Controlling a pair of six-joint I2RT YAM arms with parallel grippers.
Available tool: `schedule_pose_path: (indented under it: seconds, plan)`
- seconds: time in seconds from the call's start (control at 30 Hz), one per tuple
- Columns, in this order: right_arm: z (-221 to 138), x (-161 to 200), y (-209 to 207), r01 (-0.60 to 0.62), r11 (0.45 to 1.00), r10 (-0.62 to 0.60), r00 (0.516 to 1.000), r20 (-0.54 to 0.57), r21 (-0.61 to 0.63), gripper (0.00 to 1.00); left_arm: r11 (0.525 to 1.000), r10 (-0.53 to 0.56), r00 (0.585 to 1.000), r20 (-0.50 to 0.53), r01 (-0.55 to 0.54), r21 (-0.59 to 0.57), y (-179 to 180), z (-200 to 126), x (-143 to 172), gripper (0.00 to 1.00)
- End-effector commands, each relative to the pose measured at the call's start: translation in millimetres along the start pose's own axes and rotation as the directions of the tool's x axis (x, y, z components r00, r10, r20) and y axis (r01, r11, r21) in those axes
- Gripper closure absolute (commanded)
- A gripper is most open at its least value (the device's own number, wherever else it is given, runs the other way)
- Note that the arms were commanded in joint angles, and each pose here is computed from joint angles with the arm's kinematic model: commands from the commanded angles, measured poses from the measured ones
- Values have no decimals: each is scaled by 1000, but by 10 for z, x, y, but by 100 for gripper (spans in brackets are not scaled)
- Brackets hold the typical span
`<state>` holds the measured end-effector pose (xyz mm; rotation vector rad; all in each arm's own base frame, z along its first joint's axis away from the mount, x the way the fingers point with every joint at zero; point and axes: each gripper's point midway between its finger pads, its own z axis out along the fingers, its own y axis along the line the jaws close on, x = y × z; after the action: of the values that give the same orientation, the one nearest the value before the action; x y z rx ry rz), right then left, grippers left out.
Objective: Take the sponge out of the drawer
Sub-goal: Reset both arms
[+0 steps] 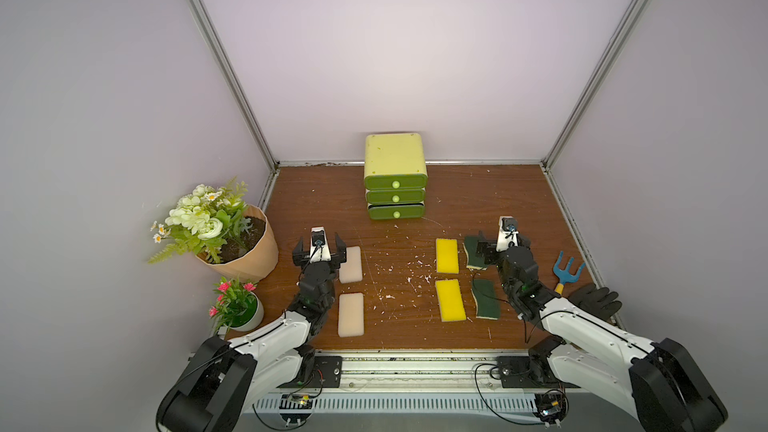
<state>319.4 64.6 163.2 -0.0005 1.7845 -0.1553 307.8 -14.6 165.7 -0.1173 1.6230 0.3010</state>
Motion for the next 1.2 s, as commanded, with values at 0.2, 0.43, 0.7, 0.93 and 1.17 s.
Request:
schedule_pose_path:
  seconds: [0.2, 0.43, 0.7, 0.93, 1.17]
  plan:
    - [-57, 172, -521, -27, 990, 14, 995, 96, 140, 1, 998, 5, 1000, 24, -4, -60, 151, 61, 114, 1]
    - [175, 160, -543, -36, 993, 24, 993, 115, 110, 1, 998, -4, 997, 71, 8, -55, 145, 58, 59, 1]
    - [360, 138, -411, 41, 997, -52, 983, 177, 66, 1, 998, 18, 996, 91, -13, -63, 124, 159, 21, 1]
    - [417, 210, -419, 8, 1000, -5, 988, 156, -18, 1, 998, 22, 997, 77, -18, -57, 138, 247, 37, 1]
    - [534, 292, -368, 12, 997, -4, 993, 116, -70, 1, 995, 44, 996, 84, -36, -92, 187, 329, 96, 1]
